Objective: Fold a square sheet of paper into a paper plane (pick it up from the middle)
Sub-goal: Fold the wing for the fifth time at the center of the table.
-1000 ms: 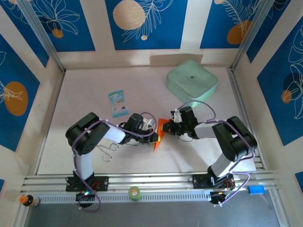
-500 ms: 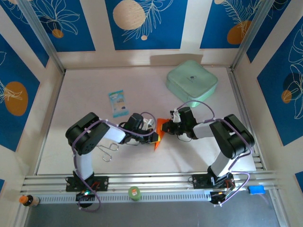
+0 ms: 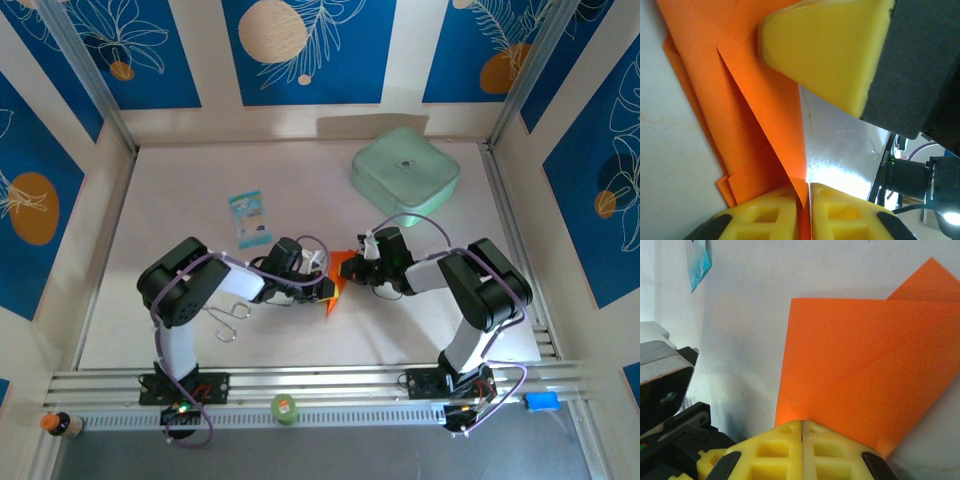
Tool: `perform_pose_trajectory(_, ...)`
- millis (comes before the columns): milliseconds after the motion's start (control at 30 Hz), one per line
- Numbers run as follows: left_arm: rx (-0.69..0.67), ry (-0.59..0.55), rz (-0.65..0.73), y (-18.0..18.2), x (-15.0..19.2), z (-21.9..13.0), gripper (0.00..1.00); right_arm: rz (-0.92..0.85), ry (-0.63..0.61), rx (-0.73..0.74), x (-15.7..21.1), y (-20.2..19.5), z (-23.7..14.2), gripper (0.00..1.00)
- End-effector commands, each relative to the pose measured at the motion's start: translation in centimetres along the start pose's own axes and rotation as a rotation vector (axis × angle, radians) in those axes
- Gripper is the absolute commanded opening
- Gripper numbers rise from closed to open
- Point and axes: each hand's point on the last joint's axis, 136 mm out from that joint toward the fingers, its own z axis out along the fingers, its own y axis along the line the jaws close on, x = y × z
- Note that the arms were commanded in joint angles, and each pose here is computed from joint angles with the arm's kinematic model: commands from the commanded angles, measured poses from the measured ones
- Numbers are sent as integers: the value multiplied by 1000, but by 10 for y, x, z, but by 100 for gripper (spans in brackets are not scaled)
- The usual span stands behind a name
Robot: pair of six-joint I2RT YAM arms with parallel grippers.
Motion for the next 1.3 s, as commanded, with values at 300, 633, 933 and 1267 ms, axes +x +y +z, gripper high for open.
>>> perform_pose_trajectory(300, -105, 86, -41, 22, 21, -19, 17, 63, 55, 128, 19, -34, 10, 0)
perform_pose_trajectory(633, -62, 157, -33, 14, 31, -18, 25, 72, 58, 148, 21, -36, 10, 0)
perform_pose_trajectory(933, -133, 230, -21, 28, 50, -19, 2, 79, 64, 166, 24, -39, 10, 0)
perform_pose_trajectory(1267, -230, 234, -3, 37, 62, -30, 23, 92, 65, 192, 26, -44, 9, 0)
